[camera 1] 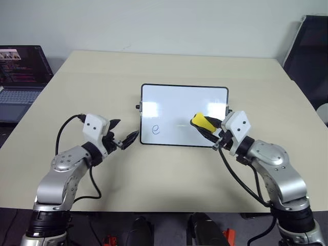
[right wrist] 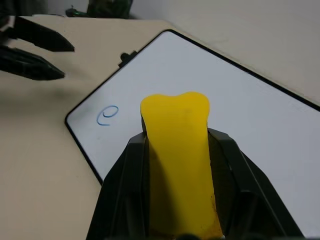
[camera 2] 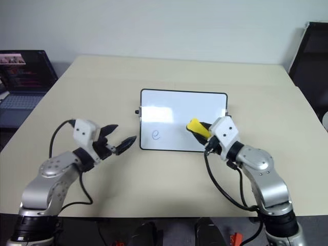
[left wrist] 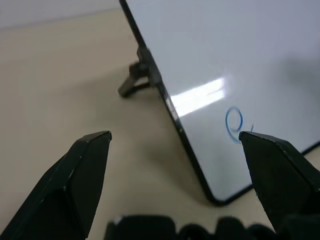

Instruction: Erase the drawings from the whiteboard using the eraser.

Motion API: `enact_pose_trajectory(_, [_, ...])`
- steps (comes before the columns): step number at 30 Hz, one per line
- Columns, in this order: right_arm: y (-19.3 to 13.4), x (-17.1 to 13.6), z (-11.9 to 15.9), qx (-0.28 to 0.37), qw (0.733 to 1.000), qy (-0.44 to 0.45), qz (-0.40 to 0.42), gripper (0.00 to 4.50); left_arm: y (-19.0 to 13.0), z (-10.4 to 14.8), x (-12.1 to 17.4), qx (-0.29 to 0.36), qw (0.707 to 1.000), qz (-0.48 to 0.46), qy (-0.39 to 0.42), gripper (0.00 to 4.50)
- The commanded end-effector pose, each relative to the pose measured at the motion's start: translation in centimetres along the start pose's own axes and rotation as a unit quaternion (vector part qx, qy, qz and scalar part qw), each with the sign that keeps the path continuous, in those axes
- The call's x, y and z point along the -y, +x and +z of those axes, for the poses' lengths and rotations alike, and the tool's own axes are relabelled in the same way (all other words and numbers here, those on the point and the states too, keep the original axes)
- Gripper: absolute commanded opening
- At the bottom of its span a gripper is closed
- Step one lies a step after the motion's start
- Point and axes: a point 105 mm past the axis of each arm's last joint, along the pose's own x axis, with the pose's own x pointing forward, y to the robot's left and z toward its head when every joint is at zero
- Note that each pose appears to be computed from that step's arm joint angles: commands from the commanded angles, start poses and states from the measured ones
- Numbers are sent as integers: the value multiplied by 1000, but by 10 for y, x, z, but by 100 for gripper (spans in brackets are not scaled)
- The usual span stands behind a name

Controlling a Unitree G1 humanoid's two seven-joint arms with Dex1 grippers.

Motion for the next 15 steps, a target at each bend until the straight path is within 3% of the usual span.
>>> enact_pose_trajectory(1, [-10, -24, 9, 2, 996, 23, 81, 125, -23, 13, -17, 35, 999, -23, 17, 450])
enact_pose_trajectory(4, [-16, -39, 2, -34, 990, 36, 132, 125, -35, 5, -19, 21, 998, -51, 4, 450])
enact_pose_trajectory(7, [-16, -39, -9, -77, 988, 22, 131, 125, -52, -8, -17, -18, 996, -89, 11, 450])
enact_pose_trajectory(15, [-6, -36, -14, -94, 988, 19, 119, 125, -61, -19, -23, -45, 995, -90, 28, 450])
